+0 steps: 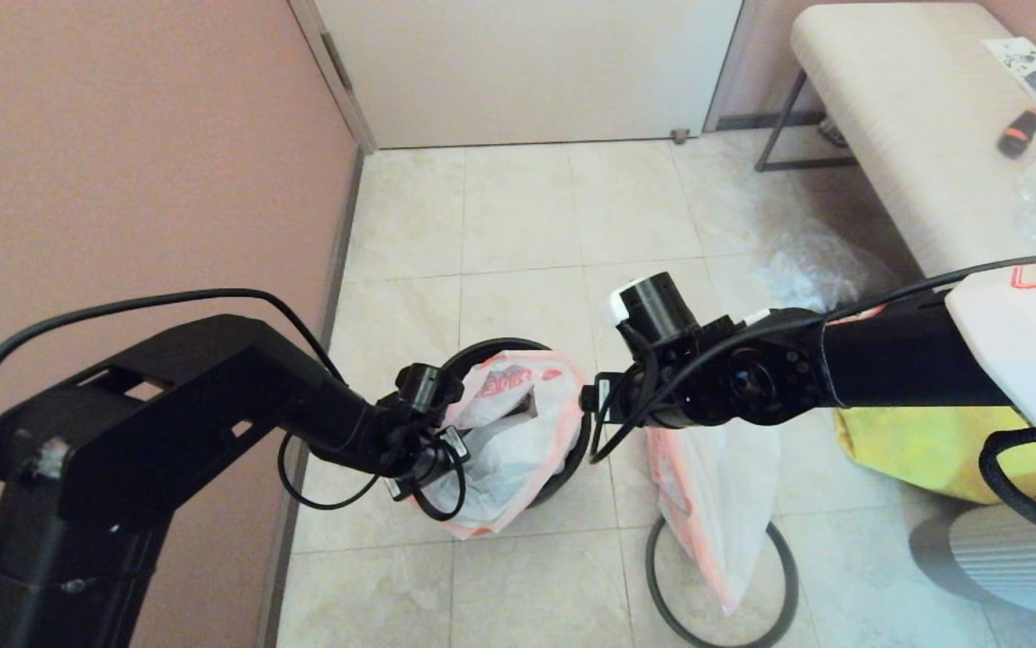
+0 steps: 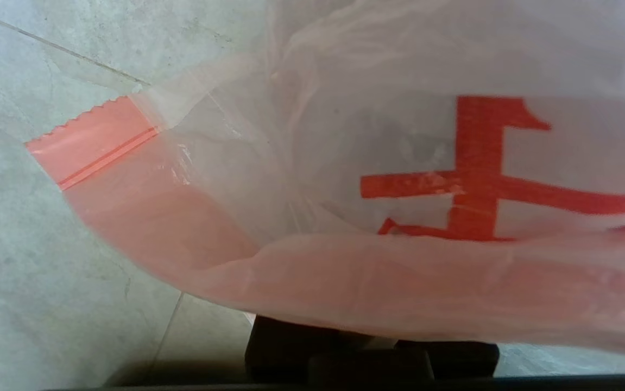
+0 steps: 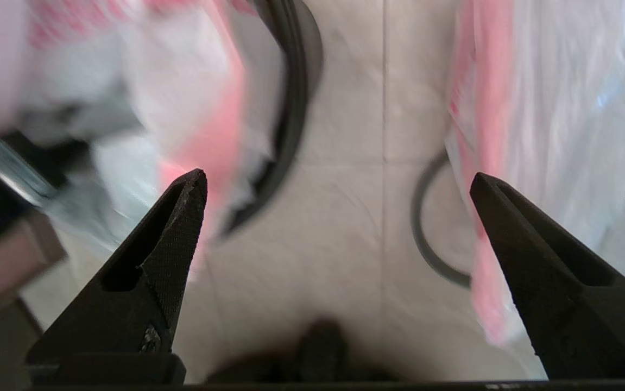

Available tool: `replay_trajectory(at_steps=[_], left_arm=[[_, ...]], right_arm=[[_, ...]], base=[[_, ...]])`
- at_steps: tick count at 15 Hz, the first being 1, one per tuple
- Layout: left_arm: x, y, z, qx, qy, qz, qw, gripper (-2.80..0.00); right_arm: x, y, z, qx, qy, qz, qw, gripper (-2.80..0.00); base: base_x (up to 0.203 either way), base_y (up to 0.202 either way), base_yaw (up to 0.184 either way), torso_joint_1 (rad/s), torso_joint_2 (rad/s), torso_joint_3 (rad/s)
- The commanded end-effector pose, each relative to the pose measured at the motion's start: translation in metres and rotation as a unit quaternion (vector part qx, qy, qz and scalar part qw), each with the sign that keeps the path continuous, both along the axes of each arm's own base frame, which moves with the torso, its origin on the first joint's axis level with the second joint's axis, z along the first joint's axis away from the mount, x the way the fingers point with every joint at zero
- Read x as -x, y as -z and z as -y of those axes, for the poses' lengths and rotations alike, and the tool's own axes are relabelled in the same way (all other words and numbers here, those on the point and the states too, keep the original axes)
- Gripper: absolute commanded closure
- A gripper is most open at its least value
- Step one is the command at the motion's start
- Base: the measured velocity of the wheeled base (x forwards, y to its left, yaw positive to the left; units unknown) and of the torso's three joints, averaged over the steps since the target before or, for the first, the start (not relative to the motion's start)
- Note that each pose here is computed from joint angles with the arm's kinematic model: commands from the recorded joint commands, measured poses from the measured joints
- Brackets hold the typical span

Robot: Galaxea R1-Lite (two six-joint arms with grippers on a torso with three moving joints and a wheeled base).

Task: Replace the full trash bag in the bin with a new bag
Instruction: Put the new garbage bag on the trash can

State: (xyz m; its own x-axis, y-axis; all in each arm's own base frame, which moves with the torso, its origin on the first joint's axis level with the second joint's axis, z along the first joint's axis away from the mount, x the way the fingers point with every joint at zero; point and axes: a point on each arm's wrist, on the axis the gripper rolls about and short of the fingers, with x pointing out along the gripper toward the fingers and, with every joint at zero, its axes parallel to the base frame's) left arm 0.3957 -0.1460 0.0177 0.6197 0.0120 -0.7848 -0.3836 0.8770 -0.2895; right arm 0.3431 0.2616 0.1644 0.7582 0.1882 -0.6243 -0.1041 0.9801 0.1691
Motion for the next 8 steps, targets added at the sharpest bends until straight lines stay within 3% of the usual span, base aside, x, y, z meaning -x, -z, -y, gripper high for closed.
replay_trajectory(at_steps=[1,6,7,8], left_arm=[[0.000,0.001,0.000,0.001,-0.002,0.000,1.0000,0.00],[0.000,0.001,0.000,0.001,-0.002,0.001,1.0000,0.00],[0.000,0.001,0.000,0.001,-0.002,0.001,1.0000,0.00],[0.000,0.001,0.000,0.001,-0.002,0.001,1.0000,0.00]], right_arm=[[-0.006,0.003,-0.016,-0.006,-0.010,0.009,1.000,-2.80],[-0.020,0.019,-0.033,-0.001,-0.015,0.006,1.000,-2.80],[-0.023,0.026,-0.036,0.003,-0.015,0.002,1.000,0.00],[-0.026,0.031,-0.038,0.005,-0.015,0.000,1.000,0.00]], base=[[0.000,0.000,0.000,0.000,0.00,0.000],[0.000,0.000,0.000,0.000,0.00,0.000],[0.000,0.000,0.000,0.000,0.00,0.000],[0.000,0.000,0.000,0.000,0.00,0.000]])
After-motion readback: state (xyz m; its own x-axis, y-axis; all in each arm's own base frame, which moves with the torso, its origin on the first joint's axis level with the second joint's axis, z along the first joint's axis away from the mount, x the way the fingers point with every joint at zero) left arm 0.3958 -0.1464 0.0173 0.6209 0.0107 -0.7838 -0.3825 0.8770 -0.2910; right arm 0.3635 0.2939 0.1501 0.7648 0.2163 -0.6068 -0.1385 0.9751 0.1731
